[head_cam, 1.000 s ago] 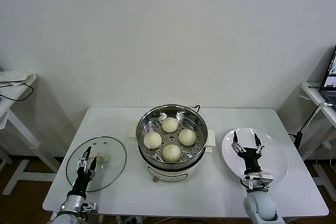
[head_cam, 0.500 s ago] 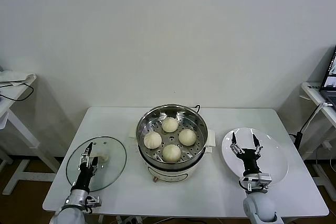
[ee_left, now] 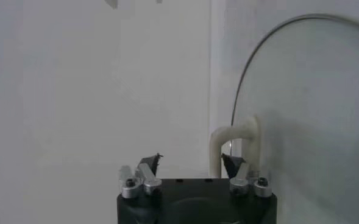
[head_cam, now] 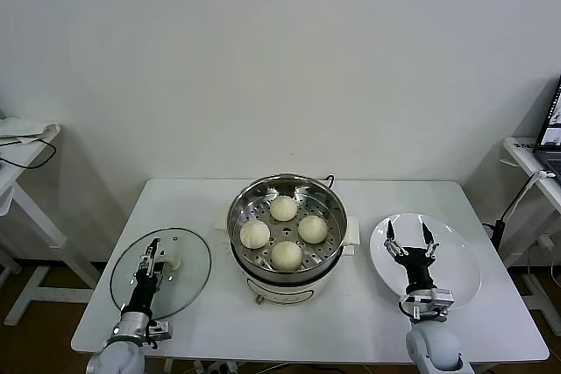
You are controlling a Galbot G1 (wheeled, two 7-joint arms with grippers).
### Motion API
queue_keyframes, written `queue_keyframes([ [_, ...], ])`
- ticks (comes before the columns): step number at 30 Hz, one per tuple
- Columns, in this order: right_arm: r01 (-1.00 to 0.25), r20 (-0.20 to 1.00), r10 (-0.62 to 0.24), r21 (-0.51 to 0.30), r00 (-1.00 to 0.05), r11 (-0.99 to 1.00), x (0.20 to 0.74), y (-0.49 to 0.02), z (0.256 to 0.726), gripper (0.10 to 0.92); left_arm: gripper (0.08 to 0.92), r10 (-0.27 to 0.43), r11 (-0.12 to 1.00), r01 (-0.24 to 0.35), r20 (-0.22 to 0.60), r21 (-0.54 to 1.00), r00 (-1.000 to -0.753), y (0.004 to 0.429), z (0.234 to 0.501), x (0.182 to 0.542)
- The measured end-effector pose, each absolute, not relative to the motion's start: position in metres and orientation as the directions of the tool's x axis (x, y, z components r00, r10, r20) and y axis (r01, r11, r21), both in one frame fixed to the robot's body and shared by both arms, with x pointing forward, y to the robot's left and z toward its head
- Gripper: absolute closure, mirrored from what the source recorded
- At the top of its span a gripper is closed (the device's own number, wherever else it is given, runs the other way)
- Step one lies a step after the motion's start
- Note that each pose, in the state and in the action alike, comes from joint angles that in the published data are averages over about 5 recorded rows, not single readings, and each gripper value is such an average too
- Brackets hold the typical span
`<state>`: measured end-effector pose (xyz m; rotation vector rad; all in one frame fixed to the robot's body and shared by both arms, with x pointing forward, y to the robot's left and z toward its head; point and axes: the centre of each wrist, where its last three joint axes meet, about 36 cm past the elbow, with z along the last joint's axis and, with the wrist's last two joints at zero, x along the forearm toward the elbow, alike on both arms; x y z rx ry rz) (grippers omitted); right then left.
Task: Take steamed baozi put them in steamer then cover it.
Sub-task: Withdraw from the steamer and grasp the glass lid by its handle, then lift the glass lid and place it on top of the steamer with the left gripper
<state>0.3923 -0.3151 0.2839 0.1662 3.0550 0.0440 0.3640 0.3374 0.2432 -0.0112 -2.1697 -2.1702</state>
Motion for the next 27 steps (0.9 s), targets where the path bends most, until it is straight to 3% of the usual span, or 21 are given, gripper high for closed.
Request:
queue_keyframes([
  [15,0.108,-0.093,0.111,0.038,-0.989,0.993,0.3944,-0.3137,0.2861,0.2,0.8,-0.06,0.033,0.086,0.088,0.996,-0.994,0.3366,0.2337,0.3673],
  [21,0.106,-0.092,0.11,0.041,-0.99,0.994,0.3926,-0.3106,0.2835,0.2,0.807,-0.061,0.06,0.07,0.074,0.996,-0.995,0.3373,0.234,0.3677],
  [27,0.1,-0.089,0.103,0.043,-0.991,0.994,0.391,-0.3055,0.2798,0.2,0.807,-0.055,0.076,0.017,0.021,0.997,-0.998,0.3428,0.2431,0.3657],
])
